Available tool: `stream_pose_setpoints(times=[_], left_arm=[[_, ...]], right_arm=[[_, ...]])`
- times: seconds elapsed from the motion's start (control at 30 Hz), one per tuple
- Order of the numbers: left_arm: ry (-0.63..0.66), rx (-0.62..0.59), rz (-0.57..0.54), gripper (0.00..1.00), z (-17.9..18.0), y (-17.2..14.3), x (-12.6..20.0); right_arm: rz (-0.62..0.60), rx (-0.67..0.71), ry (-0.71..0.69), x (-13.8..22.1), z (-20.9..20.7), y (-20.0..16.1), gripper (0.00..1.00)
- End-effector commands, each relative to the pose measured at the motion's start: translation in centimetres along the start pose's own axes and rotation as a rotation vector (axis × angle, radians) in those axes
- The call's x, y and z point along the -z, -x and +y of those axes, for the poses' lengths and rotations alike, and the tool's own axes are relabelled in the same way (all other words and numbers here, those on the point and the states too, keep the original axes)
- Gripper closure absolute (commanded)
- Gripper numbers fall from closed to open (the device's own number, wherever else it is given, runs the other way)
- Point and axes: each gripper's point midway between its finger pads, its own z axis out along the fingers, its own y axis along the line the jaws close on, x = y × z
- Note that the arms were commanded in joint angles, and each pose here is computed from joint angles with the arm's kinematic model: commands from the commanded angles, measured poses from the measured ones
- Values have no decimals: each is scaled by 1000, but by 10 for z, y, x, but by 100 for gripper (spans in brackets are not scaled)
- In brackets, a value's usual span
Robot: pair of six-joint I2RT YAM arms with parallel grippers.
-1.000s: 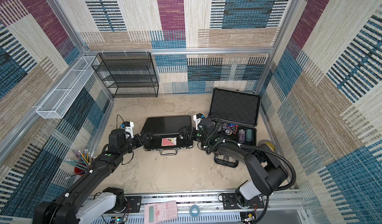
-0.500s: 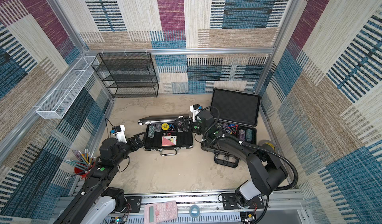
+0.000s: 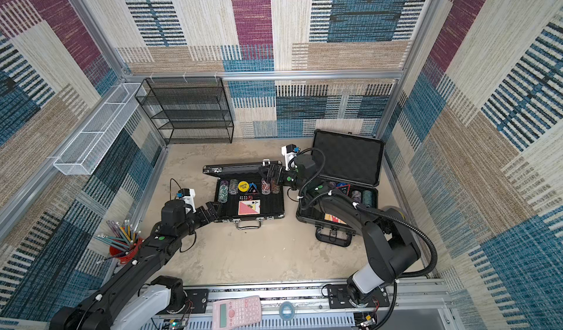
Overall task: Open the poker set cases
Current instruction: Open the case lid on the poker set case.
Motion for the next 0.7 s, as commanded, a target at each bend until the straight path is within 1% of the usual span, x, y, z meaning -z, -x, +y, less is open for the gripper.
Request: stream_pose_setpoints(times=[0.0,0.17,0.33,0.67], left_arm=[[-37,-28,10,2,-8,3,-7],[-22,-24,72,4,-3,-5,-19],[23,-19,112,5,7,-12,-26],[73,-32,142,5,16,-18,-31]], right_arm=[[-35,29,15,1,4,13,0],[-61,54,23,3,8,27,0],[-81,76,19,0,7,38,1],[-101,121,18,-12,6,55,0]])
